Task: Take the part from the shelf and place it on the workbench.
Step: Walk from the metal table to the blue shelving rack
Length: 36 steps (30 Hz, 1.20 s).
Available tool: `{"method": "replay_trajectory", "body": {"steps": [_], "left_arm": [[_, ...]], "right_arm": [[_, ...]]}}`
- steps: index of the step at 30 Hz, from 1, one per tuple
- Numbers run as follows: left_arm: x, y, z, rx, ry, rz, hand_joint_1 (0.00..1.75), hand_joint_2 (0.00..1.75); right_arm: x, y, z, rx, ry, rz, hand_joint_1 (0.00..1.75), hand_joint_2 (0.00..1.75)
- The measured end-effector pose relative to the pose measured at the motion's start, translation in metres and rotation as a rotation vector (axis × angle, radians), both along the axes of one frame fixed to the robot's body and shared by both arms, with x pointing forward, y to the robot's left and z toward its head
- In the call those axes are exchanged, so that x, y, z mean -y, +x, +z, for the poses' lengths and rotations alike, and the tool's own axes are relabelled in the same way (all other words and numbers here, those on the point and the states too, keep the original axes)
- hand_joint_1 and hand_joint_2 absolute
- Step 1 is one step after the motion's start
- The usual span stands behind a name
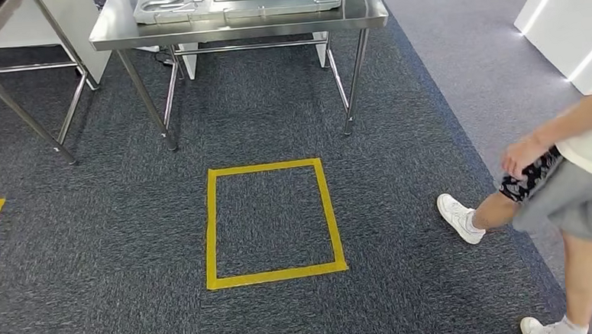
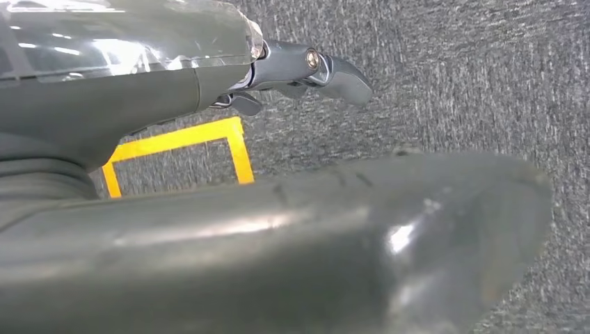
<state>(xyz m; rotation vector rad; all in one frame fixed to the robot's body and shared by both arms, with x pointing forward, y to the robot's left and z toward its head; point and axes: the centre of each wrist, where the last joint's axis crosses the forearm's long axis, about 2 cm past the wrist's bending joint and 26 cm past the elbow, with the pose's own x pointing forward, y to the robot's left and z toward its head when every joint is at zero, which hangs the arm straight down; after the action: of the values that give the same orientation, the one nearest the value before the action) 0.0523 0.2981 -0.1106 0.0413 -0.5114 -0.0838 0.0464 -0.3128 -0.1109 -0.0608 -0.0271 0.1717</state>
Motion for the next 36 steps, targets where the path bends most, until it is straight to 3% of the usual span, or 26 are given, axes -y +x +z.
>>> {"method": "replay_trajectory", "body": {"steps": [36], "left_arm": [[-0.011,-0.006,-0.001,0.031,0.034,-0.001,0.0,0.0]], "right_arm": [[-0.016,-0.002,-0.001,0.014,0.022,0.013,0.0,0.0]]}}
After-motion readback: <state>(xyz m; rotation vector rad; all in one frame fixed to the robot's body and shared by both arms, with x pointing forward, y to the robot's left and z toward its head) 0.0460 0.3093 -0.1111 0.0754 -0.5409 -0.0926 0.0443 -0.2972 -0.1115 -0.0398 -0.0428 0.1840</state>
